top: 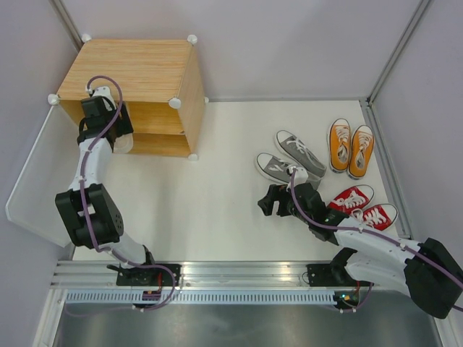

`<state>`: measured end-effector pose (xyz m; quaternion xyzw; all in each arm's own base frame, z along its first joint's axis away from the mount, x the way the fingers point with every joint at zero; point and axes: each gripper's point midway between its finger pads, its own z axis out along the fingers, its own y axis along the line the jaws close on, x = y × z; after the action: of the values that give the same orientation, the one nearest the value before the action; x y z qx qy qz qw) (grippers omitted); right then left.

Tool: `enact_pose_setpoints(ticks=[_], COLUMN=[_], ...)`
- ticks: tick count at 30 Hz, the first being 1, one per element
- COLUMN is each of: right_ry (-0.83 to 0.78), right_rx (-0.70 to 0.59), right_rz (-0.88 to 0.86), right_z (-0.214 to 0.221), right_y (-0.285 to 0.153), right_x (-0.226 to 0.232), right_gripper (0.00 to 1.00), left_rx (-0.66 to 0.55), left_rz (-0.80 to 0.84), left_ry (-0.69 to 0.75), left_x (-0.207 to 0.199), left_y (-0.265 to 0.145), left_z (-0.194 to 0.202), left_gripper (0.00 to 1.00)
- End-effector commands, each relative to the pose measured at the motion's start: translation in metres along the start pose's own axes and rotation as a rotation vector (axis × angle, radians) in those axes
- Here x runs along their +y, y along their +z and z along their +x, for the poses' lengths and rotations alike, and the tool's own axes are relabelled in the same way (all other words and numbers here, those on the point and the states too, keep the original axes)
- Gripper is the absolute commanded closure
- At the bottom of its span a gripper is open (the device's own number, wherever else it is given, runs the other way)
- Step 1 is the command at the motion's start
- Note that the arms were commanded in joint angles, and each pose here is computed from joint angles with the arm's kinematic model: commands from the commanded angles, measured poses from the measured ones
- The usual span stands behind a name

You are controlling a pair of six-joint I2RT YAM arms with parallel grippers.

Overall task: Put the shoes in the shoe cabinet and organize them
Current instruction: Place the shoe in the shoe cabinet.

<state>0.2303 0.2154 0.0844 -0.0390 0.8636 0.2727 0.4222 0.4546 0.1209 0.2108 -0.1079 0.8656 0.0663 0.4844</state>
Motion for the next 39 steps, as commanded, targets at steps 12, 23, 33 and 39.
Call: enact_pose_setpoints(ticks=[12, 23, 33, 39], right_ry=[-0.006, -0.008, -0.011, -0.018], right_rx=[-0.037, -0.032, -0.017, -0.011], right_rz=[-0.015, -0.002, 0.012, 0.019], right_z=[-0.007, -0.006, -0.003, -0.001], right_y=[0.0, 0.003, 0.006, 0.008], right_x=[0.002, 0.0, -0.003, -0.004], right_gripper=[0.07, 0.07, 0.07, 0.07], left_rx=[-0.205, -0.255, -0.252, -0.213], left_rz=[0.057, -0.03, -0.035, -0.049], left_ry=[0.026, 0.062, 0.058, 0.046], left_x=[-0.012, 0.005, 0.005, 0.007], left_y=[0.007, -0.003, 0.014, 0.024], left_z=[-0.025, -0.048, -0.056, -0.041], left_gripper=[0.2, 0.14, 0.11, 0.11])
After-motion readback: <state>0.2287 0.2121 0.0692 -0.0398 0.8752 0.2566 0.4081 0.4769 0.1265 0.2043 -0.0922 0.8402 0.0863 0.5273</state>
